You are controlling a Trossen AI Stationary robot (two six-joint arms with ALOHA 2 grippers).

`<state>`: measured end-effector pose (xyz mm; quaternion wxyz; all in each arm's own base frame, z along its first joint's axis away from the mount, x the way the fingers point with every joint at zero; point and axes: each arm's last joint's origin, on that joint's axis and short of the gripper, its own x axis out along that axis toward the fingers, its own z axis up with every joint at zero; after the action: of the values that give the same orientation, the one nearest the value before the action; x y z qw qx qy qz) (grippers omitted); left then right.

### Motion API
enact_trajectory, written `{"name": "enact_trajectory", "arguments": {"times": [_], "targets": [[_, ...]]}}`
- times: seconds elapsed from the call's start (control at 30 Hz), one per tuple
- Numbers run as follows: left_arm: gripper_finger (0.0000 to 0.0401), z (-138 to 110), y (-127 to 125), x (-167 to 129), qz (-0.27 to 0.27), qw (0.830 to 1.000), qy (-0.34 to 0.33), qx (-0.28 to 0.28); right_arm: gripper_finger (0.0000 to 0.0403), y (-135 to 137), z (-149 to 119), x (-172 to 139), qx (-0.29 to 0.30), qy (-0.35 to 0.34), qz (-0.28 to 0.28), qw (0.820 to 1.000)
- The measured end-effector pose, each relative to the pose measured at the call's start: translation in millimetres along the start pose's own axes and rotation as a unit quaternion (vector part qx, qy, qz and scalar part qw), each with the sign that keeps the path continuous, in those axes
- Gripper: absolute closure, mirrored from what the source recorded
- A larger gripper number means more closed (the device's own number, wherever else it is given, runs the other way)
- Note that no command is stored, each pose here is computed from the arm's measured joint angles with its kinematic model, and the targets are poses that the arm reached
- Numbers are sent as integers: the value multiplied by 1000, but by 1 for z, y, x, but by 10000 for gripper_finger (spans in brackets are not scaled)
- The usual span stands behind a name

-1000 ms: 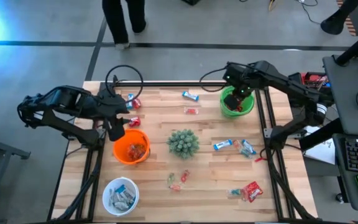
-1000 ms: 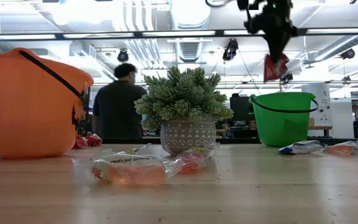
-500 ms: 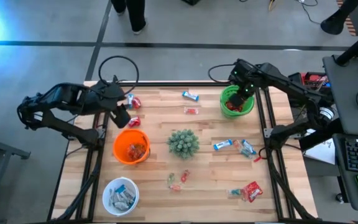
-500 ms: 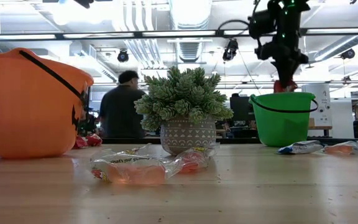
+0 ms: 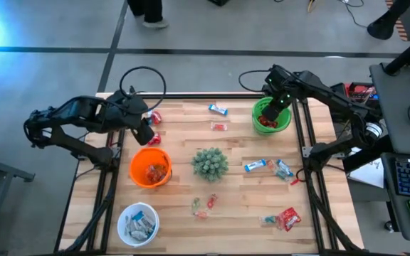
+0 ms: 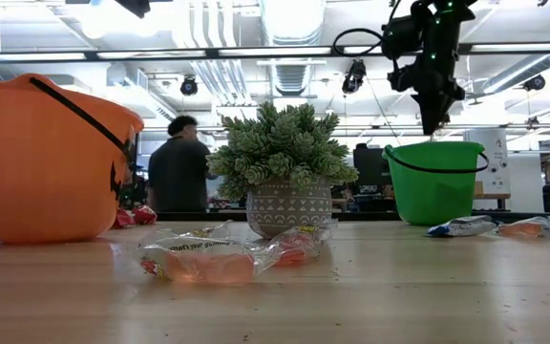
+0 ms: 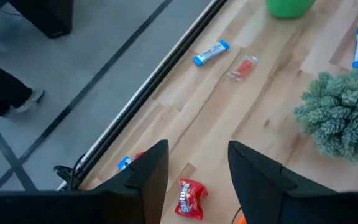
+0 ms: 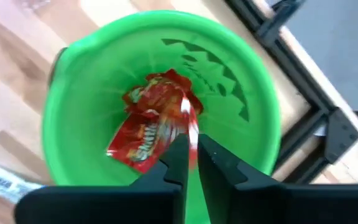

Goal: Sort candy
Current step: Put the red candy into the green bucket, then put the blue gummy into the orange bucket

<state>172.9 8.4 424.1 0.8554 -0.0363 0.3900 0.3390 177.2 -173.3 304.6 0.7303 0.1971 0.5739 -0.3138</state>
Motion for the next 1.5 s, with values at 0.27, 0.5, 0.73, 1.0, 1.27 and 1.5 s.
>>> {"name": "enact_trajectory", "arguments": {"times": [0.27,0.5,0.73,1.0,1.27,1.5], "targets": [[222,2,-7,7,-7,1000,16,12,322,-1,-1,-1,5,-2,-14,1000],[200,-3,-1,2,-2,999,25,34,286,-1,-7,-17,42,8,-16,999],[204,-11,10,-8,-10,998,28,50,262,4,-17,-50,79,46,52,994],[210,-19,24,-23,-35,997,12,68,270,22,-40,-68,104,60,142,983],[211,-28,36,-36,-77,995,2,61,275,38,-72,-67,140,71,140,978],[211,-32,40,-40,-106,993,3,59,265,53,-94,-40,126,119,110,979]]}}
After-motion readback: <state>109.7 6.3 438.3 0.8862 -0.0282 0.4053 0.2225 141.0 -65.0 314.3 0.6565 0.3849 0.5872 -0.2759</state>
